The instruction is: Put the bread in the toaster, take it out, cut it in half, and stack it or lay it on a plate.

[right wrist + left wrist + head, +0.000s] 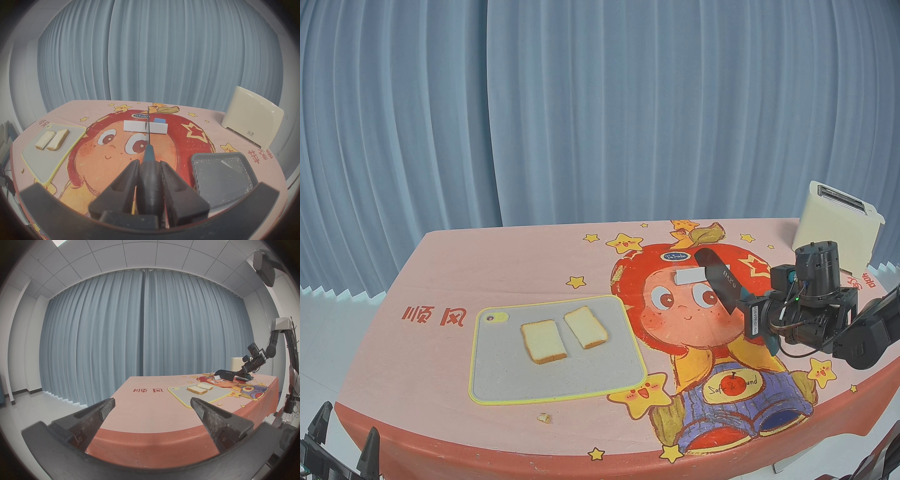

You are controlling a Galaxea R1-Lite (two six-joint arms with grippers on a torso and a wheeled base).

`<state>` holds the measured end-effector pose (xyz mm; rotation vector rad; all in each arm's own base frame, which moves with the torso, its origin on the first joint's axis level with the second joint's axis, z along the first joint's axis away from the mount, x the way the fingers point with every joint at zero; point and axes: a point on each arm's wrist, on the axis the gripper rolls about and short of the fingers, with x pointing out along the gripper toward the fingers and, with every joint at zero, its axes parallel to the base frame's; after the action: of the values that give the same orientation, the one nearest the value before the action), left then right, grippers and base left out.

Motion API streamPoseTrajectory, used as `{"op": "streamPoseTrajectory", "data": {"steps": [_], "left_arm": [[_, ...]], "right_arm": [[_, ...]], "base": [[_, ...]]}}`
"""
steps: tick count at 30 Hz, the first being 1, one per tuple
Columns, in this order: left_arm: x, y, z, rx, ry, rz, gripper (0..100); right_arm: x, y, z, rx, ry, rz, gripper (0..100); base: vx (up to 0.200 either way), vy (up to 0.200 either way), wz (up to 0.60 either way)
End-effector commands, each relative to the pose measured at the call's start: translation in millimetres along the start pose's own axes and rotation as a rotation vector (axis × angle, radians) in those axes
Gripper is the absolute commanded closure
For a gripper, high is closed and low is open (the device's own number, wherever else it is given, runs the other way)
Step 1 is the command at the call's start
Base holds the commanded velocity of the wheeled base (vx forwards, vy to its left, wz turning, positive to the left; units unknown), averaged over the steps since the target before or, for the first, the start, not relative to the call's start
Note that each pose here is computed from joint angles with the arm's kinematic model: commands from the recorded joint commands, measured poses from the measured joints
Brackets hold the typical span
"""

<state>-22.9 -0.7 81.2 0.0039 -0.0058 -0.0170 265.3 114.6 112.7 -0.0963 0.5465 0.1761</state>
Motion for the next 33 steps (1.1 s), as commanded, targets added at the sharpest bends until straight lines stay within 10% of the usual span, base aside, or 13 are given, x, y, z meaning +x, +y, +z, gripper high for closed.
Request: {"op": "streamPoseTrajectory", "data": {"steps": [1,2,18,33], "left_arm": [[0.0,0.0,-5.2,-0.001,0.001,0.000,0],[0.0,0.0,-5.2,-0.001,0.001,0.000,0],[0.0,0.0,-5.2,-0.001,0.001,0.000,0],[0.0,0.0,-5.2,0.005,0.001,-0.001,0]], "right_arm": [[-0.7,0.6,-2.4,-0.004,0.008,0.002,100],[-0.7,0.6,-2.4,-0.004,0.008,0.002,0],[-2.5,1.0,1.4,0.002,-0.012,0.007,0],[-5.9,-7.3,16.3,0.043,-0.204,-0.009,0]], "base": [[0.000,0.000,0.00],[0.000,0.000,0.00],[0.000,0.000,0.00],[0.000,0.000,0.00]]}}
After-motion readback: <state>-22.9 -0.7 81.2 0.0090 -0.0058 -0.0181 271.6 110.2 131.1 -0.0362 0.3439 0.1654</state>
